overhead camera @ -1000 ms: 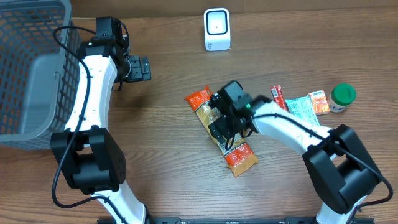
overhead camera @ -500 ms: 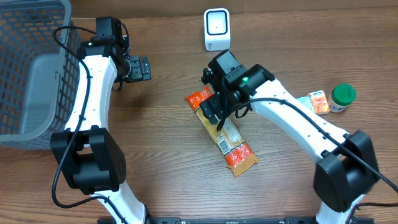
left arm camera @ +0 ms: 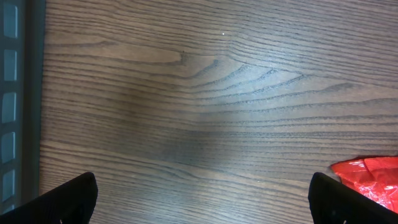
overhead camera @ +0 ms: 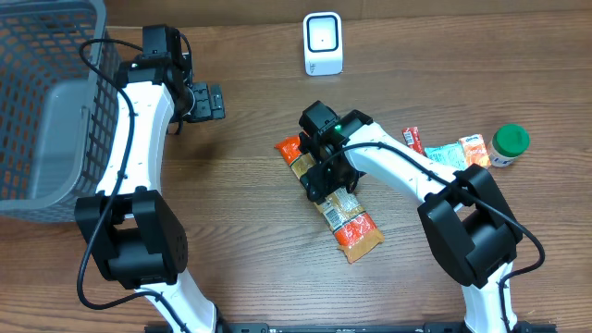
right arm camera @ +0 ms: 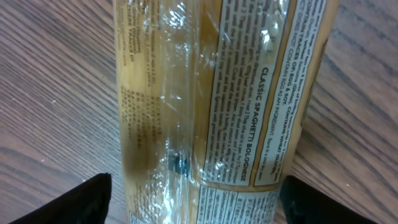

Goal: Scan the item barcode

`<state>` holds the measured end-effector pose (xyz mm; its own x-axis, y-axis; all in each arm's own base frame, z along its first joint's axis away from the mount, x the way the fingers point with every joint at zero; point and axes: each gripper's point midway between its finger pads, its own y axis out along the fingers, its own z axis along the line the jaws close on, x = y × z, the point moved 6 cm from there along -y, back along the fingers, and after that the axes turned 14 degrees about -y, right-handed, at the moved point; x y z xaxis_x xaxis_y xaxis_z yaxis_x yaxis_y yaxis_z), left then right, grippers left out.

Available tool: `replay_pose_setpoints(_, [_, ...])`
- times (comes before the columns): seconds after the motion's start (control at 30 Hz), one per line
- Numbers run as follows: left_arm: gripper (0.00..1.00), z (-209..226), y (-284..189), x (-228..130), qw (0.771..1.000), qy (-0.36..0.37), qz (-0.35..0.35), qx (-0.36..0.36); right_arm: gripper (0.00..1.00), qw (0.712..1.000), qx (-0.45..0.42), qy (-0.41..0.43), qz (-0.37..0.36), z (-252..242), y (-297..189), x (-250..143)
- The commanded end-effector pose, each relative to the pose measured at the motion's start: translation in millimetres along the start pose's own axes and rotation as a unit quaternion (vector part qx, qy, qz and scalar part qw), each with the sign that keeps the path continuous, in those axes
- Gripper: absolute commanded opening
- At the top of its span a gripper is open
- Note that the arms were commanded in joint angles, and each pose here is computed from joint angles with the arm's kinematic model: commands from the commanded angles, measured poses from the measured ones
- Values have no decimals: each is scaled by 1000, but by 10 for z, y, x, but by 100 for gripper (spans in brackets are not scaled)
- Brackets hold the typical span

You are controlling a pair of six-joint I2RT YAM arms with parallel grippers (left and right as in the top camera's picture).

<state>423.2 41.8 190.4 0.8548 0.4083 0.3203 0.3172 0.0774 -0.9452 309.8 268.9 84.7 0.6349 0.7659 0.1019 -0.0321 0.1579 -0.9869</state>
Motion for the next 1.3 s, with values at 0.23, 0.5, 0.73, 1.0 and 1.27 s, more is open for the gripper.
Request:
replay_pose_setpoints(0.23, [100,11,-16,-2,1000,6,-3,4,79,1000,4,-4,-2,11,237,-101])
replay_pose_setpoints(0.5, [100,11,-16,-2,1000,6,-3,4,42,1000,2,-5,-9,8,229,-79])
replay_pose_setpoints(0.73, [100,11,-16,-2,1000,6,-3,4,25,999,-6,-12,-48,52,-144,-26])
replay_pose_setpoints(1.0, [100,11,-16,-2,1000,6,-3,4,4,989,-27,-40,-138,145,-841,22])
replay_pose_setpoints(1.27, [100,11,-16,-2,1000,6,-3,4,4,979,-38,-46,-193,213,-1275,-11])
